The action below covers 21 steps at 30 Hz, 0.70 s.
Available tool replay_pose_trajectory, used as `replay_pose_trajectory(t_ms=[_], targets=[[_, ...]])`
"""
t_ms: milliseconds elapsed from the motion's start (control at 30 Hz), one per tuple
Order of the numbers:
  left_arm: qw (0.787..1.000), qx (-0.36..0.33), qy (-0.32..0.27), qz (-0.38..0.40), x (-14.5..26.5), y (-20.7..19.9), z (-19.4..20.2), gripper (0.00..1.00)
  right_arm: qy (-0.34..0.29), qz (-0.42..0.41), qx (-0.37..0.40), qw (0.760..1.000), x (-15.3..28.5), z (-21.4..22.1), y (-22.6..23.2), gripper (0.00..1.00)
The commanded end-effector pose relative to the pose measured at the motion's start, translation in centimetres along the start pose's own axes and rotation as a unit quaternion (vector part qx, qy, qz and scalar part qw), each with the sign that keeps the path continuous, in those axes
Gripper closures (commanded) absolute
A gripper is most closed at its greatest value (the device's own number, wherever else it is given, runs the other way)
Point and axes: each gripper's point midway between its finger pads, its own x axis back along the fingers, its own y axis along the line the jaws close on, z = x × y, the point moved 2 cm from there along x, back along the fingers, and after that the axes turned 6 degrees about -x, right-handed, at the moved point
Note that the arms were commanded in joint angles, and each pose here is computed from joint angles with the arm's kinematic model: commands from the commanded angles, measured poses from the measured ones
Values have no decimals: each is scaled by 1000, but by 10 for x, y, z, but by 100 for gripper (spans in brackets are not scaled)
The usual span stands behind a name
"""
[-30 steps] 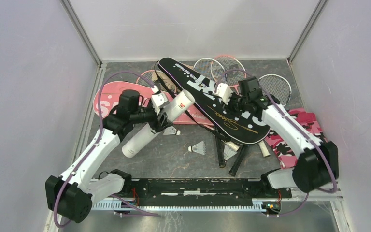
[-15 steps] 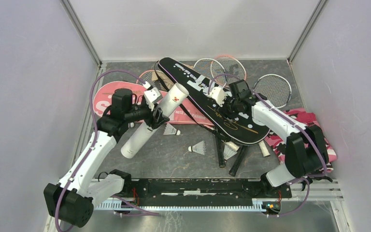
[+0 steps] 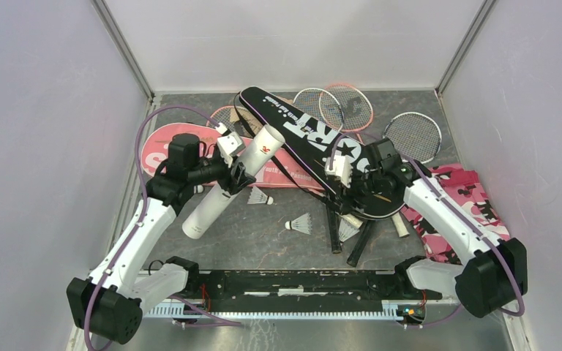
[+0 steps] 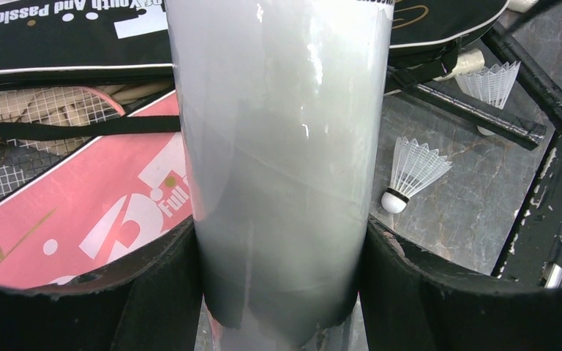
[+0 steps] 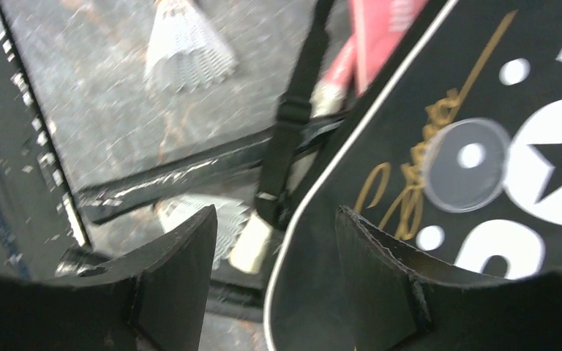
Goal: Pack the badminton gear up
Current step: Pick up the shuttlecock at the center of the board.
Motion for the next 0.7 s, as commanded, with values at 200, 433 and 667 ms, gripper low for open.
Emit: replay_pose_trajectory(t_ms=[200, 433, 667], targets=[[997, -64, -34, -1, 3, 5, -17, 62, 67, -124, 14, 990, 3, 56, 59, 35], [997, -66, -38, 13, 3, -1, -16, 61, 92, -155, 1, 984, -11, 77, 66, 42], [997, -71, -39, 17, 3, -2, -14, 61, 93, -160, -4, 983, -20, 80, 63, 49]])
